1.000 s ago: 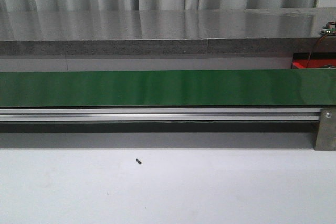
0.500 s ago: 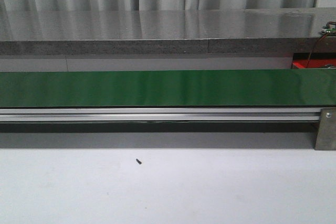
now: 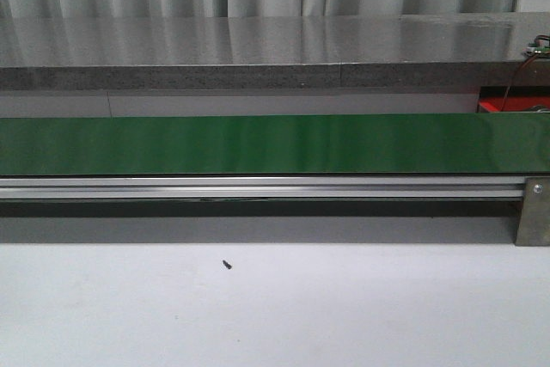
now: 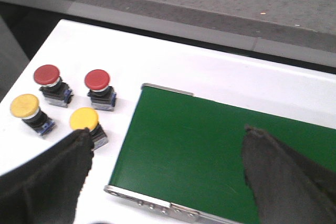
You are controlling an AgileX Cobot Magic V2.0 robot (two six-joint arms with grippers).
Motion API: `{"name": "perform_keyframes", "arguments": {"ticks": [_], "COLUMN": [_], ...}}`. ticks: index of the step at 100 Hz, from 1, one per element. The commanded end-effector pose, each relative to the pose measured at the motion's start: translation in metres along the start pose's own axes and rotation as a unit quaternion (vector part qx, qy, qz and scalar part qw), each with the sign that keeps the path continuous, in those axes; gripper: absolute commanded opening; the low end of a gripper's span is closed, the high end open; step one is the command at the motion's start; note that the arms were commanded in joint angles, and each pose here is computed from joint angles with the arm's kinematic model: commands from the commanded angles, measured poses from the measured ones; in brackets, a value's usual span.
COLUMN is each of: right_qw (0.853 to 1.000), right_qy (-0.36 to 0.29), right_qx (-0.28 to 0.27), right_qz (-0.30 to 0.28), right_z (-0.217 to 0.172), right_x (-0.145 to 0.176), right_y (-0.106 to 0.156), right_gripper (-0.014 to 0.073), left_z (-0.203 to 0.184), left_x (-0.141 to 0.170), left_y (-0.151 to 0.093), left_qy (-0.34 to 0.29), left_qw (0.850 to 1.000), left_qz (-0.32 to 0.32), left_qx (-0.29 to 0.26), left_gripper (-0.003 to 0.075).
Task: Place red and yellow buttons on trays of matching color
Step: 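Grasp a yellow push-button on the table with the left gripper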
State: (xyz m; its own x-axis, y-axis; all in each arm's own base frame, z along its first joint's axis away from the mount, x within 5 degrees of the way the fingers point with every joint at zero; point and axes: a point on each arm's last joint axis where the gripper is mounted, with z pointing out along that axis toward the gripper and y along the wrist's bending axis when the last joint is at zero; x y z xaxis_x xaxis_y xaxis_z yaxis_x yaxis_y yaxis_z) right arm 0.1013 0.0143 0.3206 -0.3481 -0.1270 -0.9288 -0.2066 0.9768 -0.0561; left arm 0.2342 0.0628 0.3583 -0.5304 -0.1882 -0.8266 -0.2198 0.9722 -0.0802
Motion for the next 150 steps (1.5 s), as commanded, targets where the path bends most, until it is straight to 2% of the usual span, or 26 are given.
{"name": "perform_keyframes", "arguments": {"ticks": [1,16,31,61,94,124,150], "right_qw": [0.999,0.999,0.999,0.999,0.999,0.999,0.999], "right_qy": [-0.045,-0.045,-0.045,-0.045,-0.045,-0.045,-0.045], "right_qx": [0.012,0.012,0.012,0.012,0.012,0.012,0.012], "right_qz": [0.006,0.006,0.006,0.006,0.006,0.006,0.006], "right_z": [-0.004,-0.004,-0.004,-0.004,-0.004,-0.004,-0.004], "right_x": [-0.013,-0.013,-0.013,-0.013,-0.013,-0.013,-0.013], "right_y": [-0.002,-0.002,-0.002,-0.002,-0.002,-0.002,-0.002], "right_gripper": [-0.0118,-0.0118,-0.0118,-0.0118,-0.0118,-0.0118,-0.0118], "left_z": [0.008,0.042,0.083,0.153,0.202,0.216,0.23], "left_x": [-0.025,-0.038,-0.035,-0.02,-0.007,-0.003,0.01], "left_y": [0.016,0.046,0.07,0.093,0.098,0.088,0.089], "left_qy": [-0.039,-0.018,0.021,0.083,0.124,0.121,0.143], "left_qw": [0.999,0.997,0.994,0.99,0.986,0.988,0.986], "left_qz": [-0.024,-0.05,-0.067,-0.074,-0.079,-0.063,-0.06], "left_qx": [-0.026,-0.061,-0.078,-0.085,-0.076,-0.07,-0.069], "left_gripper": [0.0517,0.0514,0.0514,0.0514,0.0514,0.0514,0.0514]}}
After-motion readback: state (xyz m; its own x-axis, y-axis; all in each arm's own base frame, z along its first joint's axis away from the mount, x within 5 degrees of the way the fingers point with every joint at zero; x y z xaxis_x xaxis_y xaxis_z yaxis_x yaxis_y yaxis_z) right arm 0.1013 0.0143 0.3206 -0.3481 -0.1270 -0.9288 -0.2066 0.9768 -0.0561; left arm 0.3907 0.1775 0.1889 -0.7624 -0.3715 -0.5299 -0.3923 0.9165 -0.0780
